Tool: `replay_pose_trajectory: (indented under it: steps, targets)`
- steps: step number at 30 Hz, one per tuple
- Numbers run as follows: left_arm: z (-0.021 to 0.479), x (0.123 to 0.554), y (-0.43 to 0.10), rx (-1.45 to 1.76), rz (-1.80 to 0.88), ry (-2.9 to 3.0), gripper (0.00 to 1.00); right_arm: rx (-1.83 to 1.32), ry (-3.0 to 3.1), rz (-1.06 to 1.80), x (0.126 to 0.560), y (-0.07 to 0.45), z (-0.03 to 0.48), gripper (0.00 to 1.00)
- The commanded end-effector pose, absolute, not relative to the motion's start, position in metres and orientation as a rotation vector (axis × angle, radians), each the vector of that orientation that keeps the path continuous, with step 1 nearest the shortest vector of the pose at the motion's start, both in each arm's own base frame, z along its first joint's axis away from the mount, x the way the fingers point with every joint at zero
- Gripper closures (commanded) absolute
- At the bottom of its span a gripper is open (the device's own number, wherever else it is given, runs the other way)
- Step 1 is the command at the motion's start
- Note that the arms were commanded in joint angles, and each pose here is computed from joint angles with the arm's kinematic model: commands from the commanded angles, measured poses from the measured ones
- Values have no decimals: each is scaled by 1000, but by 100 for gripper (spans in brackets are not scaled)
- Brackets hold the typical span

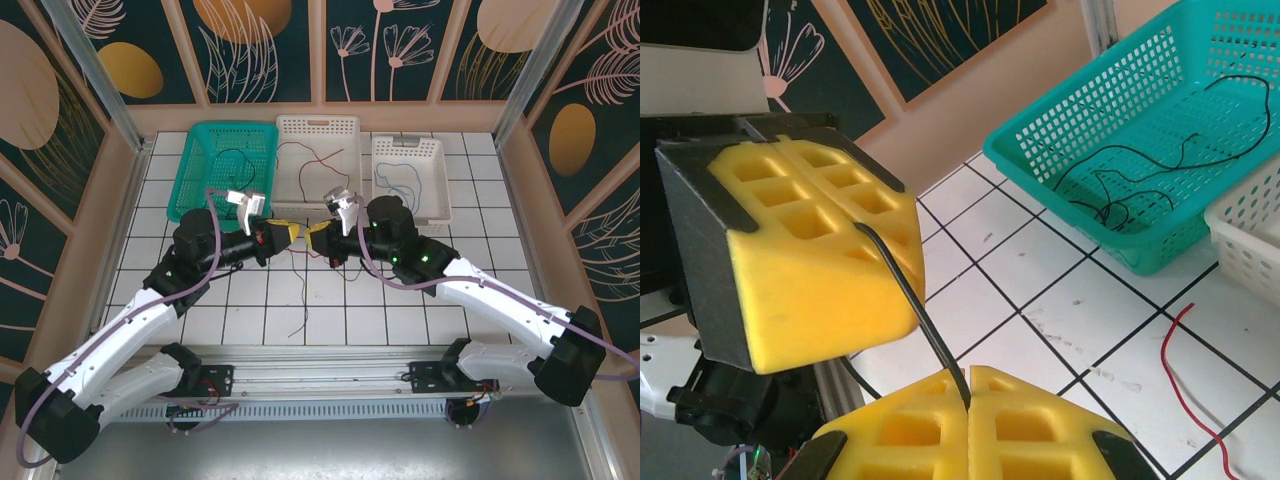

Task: Untangle the cables

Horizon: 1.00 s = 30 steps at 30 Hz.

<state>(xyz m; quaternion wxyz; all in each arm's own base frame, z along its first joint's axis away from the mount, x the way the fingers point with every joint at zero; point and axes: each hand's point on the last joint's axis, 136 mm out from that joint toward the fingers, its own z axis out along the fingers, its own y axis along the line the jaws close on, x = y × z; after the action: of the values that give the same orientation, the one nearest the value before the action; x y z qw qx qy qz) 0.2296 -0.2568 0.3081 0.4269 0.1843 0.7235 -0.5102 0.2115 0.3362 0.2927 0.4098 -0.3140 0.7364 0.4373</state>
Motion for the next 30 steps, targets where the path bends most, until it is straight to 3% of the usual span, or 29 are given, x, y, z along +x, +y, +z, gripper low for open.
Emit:
replay_pose_trajectory:
  steps: [1, 7, 10, 21, 30]
  targets:
    - [328, 237, -247, 397, -1227, 1729, 100, -767, 1852, 1083, 216, 332, 300, 95]
    - [329, 256, -234, 287, -1113, 1756, 100, -708, 1826, 1065, 217, 315, 306, 54]
    - [341, 268, -223, 230, -1014, 1753, 100, -652, 1798, 1043, 219, 301, 314, 42]
    - [454, 287, -189, 157, -764, 1603, 100, -428, 1677, 975, 223, 242, 338, 32]
    - [492, 326, -134, 12, -376, 1550, 100, -424, 1683, 971, 218, 236, 329, 24]
